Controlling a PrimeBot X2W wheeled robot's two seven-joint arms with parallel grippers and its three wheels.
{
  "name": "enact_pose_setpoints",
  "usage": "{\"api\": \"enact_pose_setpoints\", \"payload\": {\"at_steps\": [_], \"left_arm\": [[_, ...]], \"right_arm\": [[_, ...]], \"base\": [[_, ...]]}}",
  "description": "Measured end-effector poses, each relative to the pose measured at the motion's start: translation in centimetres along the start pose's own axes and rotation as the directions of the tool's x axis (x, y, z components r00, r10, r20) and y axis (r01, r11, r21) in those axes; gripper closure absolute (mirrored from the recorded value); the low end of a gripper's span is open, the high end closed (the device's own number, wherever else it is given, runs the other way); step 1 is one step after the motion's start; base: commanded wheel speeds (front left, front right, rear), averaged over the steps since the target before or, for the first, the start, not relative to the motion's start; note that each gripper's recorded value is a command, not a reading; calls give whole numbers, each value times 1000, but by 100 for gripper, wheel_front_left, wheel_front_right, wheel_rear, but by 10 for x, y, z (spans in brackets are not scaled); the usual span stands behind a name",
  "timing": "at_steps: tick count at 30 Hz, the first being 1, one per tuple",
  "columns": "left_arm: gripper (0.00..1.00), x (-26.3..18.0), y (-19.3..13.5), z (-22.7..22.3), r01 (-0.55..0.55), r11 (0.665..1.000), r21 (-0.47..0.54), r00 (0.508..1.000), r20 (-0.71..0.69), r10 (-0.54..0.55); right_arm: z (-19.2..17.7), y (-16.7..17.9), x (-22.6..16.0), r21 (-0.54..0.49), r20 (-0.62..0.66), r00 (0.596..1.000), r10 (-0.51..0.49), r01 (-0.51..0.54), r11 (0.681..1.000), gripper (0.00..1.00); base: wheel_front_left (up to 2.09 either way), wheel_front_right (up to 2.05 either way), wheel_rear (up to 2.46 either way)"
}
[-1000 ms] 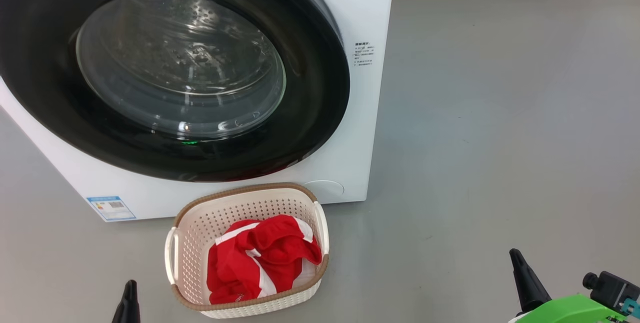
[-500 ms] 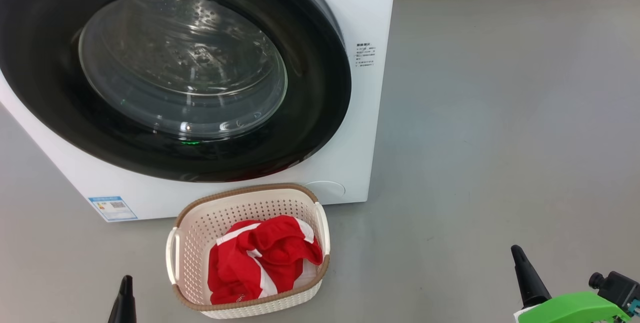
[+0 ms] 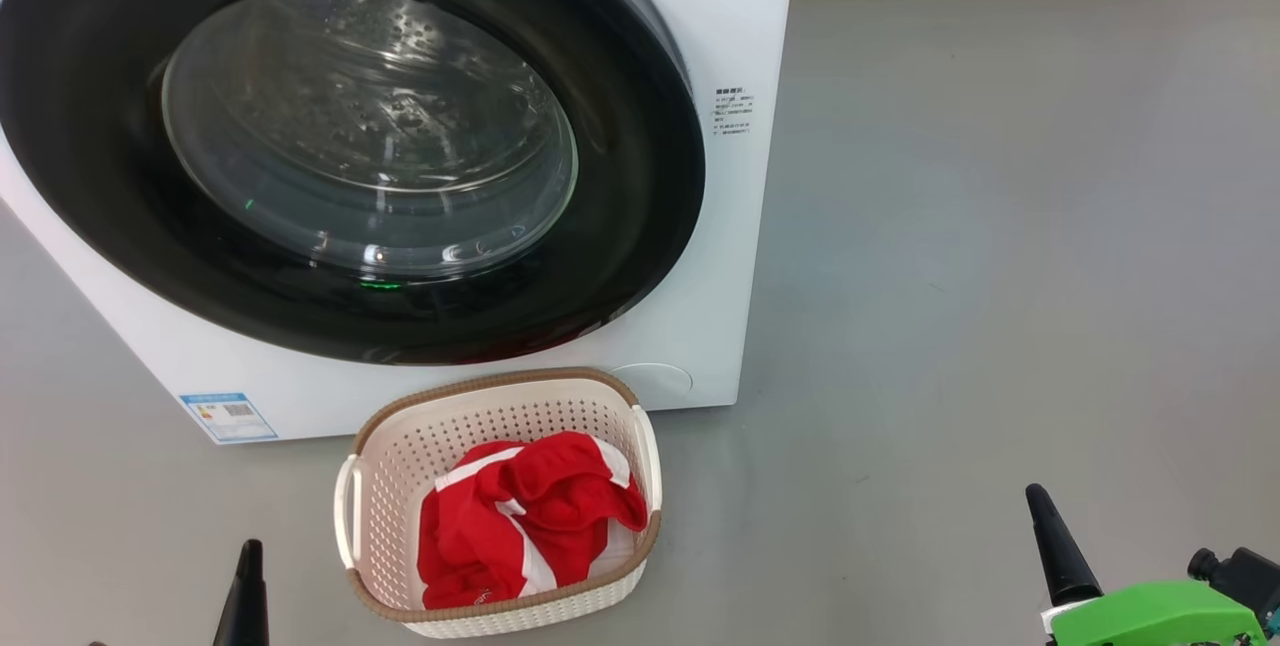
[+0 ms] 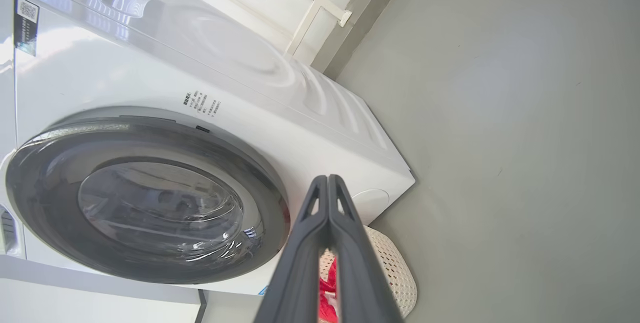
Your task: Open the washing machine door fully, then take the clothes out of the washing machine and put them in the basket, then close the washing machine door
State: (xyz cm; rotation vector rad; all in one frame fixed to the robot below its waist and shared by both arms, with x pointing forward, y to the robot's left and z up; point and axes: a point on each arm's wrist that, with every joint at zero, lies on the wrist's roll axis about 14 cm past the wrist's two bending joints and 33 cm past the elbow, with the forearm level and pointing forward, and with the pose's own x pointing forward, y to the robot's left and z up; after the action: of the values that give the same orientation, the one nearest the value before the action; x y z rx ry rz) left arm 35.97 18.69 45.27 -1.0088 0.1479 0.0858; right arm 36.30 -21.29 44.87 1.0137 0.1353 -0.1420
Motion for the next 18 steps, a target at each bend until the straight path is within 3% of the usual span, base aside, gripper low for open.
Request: {"api": "enact_pose_setpoints", "payload": {"at_steps": [18], "left_arm": [[100, 3, -5, 5, 12, 984, -179, 1000, 1, -12]], "right_arm": [[4, 6, 1, 171, 3, 1000, 15, -15, 985, 100]], "base": [[0, 0, 0]]}}
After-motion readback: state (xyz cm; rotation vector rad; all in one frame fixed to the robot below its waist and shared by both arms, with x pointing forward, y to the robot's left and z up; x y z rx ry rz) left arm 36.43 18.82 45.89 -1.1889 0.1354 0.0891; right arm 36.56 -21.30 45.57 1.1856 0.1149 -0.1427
